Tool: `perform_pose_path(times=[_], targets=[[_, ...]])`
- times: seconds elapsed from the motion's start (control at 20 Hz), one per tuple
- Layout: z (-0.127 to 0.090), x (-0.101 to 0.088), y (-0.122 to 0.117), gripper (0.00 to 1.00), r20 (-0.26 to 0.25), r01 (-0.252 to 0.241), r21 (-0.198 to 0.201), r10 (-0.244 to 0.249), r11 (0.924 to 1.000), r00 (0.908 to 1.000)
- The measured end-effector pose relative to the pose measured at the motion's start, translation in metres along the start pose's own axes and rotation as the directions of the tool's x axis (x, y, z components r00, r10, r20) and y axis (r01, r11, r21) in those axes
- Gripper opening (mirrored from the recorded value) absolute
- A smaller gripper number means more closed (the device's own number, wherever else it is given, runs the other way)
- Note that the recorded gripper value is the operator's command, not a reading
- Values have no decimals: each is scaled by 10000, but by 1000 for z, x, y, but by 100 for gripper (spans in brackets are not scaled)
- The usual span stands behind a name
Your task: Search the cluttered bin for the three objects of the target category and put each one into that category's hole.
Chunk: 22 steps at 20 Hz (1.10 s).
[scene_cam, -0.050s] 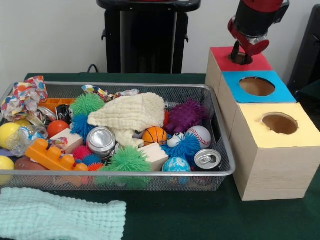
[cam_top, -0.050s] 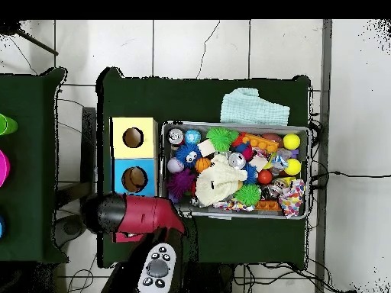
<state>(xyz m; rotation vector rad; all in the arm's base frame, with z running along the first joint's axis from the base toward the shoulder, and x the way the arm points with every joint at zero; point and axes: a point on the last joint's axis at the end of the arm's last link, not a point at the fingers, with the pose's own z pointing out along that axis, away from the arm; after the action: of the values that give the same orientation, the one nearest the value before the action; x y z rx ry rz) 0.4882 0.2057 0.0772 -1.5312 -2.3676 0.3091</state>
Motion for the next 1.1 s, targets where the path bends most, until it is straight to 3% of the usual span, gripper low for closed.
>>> perform_pose_path(times=[0.25, 1.1], targets=[[-19, -4, 2, 100, -134, 148, 193, -145, 9997, 9998], [-10, -8, 2, 100, -457, 202, 146, -195, 9997, 9988]])
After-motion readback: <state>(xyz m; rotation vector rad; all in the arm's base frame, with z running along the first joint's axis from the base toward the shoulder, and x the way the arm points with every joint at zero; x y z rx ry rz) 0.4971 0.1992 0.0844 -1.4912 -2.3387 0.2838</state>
